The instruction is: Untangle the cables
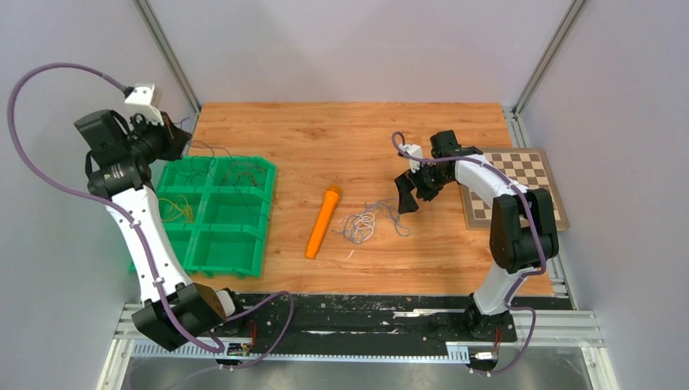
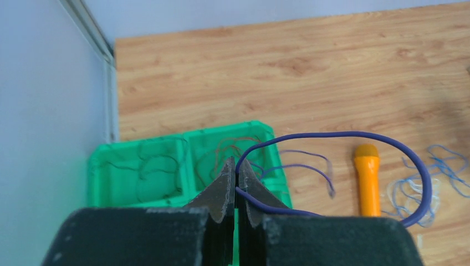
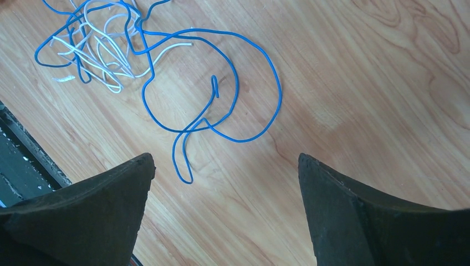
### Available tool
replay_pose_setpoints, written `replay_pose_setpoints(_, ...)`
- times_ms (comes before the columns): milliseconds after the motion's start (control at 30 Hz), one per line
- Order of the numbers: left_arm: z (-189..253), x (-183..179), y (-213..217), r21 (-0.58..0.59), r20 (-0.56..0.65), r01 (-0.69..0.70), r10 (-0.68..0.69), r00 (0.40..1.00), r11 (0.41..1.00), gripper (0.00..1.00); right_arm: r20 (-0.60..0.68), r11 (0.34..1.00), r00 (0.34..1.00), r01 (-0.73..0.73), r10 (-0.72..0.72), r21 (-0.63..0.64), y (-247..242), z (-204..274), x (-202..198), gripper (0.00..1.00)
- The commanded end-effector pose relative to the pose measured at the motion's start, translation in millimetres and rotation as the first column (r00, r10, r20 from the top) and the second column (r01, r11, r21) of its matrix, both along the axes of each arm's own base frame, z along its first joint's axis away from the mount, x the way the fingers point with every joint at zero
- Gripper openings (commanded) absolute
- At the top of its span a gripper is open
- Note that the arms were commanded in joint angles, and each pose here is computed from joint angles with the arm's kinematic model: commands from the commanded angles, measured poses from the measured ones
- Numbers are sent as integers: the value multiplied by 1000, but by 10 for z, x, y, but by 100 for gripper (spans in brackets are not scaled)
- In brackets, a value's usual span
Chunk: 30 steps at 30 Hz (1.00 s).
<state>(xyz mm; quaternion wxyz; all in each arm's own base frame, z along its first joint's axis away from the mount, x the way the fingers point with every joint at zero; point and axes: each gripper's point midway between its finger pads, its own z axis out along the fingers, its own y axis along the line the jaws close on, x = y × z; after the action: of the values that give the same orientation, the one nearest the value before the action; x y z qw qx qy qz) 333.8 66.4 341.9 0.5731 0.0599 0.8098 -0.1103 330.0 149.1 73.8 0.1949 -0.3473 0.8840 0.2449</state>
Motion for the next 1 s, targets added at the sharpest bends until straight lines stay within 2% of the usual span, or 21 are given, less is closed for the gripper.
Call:
replay_pose_setpoints(0, 477, 1, 144, 155, 89, -15, 1, 996, 988, 0, 66, 1000, 998, -5, 3, 27, 20, 161, 62, 100)
replay_pose_setpoints(100, 747, 7, 170, 173, 132, -3, -20, 991, 985, 0, 71, 1000, 997, -3, 1, 24, 8, 177, 67, 100)
replay_pose_setpoints(167, 875, -50, -2, 157, 139, 98, -120, 983, 983, 0, 69, 1000, 998, -2, 0, 24, 7, 175, 59, 100)
replay_pose_setpoints(200, 890, -122, -163, 117, 132, 177, -192, 973, 977, 0, 65, 1000, 998, 0, -1, 25, 4, 169, 46, 100)
replay_pose_setpoints(267, 1024, -179, -317, 58, 148, 243, -249, 957, 968, 0, 58, 1000, 998, 1, -3, 26, 6, 159, 29, 100)
replay_pose_setpoints(333, 1153, -208, -391, 17, 177, 256, -255, 951, 967, 0, 58, 1000, 998, 3, -5, 27, 3, 160, 23, 100)
replay_pose_setpoints(500, 1617, -262, -518, 9, 304, 274, -263, 915, 962, 0, 55, 1000, 998, 4, -6, 27, 5, 158, 9, 100)
replay_pose_setpoints(567, 1677, -271, -544, -23, 311, 280, -259, 914, 960, 0, 56, 1000, 998, 5, -7, 30, 9, 163, 18, 100)
replay_pose_setpoints(767, 1454, -180, -422, -7, 268, 242, -231, 935, 970, 0, 51, 999, 999, 6, -8, 34, 19, 161, 26, 100)
replay_pose_setpoints(967, 866, -102, -256, 42, 193, 194, -198, 961, 980, 0, 42, 999, 999, 4, -6, 42, 25, 138, -10, 100)
